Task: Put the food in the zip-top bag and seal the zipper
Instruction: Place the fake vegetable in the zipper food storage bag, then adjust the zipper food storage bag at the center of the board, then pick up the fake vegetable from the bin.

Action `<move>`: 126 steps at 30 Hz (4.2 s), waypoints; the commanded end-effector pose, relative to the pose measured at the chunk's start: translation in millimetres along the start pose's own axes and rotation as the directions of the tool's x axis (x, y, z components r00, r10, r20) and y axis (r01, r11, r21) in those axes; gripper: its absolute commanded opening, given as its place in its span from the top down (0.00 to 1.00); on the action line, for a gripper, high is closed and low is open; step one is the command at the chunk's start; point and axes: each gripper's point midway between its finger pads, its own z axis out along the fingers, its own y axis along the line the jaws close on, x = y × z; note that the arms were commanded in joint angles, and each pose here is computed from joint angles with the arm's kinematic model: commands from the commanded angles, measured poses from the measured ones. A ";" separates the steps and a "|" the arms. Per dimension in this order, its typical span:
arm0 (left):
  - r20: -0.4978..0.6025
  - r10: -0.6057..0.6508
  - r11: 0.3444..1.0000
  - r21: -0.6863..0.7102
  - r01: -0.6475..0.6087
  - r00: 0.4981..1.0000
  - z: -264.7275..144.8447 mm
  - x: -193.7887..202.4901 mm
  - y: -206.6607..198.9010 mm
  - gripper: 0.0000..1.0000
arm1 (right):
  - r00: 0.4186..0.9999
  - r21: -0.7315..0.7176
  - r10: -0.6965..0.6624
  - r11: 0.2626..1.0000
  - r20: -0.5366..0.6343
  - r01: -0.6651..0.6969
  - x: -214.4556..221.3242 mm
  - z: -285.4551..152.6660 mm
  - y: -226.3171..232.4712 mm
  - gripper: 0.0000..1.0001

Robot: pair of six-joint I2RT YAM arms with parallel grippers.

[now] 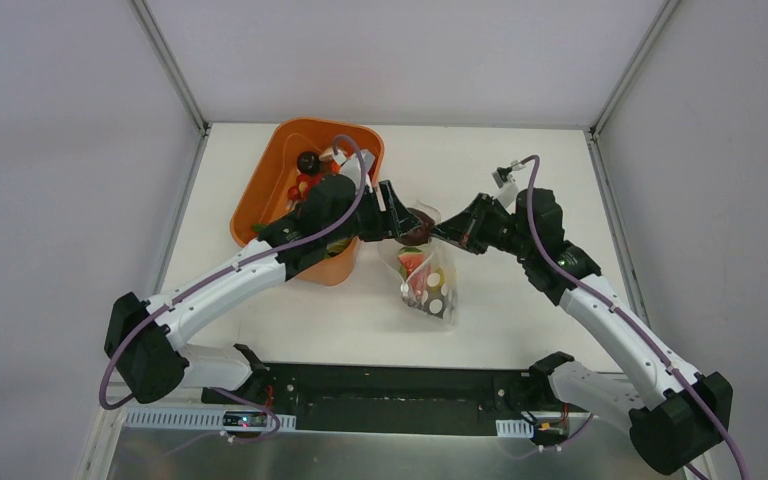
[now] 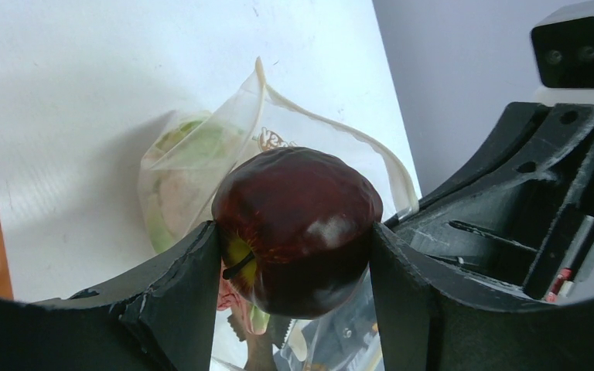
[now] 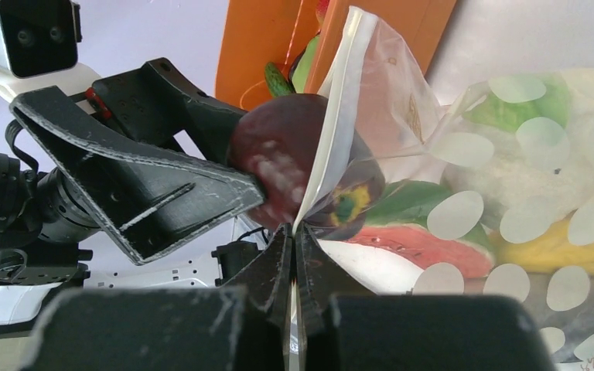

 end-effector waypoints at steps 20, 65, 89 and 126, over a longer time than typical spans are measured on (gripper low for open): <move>-0.245 0.101 0.992 0.094 -0.080 0.964 25.2 52.1 -52.6 0.45 | 0.959 -0.059 0.019 0.998 0.284 -0.002 -38.8 -19.6 12.8 0.99; -0.271 0.225 0.951 -0.148 -0.271 0.936 -9.6 54.9 15.6 1.00 | 0.971 -0.035 -0.076 0.996 0.227 0.086 -28.1 -24.5 12.8 1.00; -0.287 0.215 0.887 -0.343 -0.310 0.933 -0.9 29.9 49.6 1.00 | 0.957 -0.066 -0.139 0.985 0.253 0.161 -26.9 -24.1 15.1 1.00; -0.489 0.721 0.327 -0.383 -0.864 0.490 38.8 -186.4 223.5 0.01 | 0.967 -0.097 -0.118 0.985 0.228 0.143 -26.2 -18.7 21.7 1.00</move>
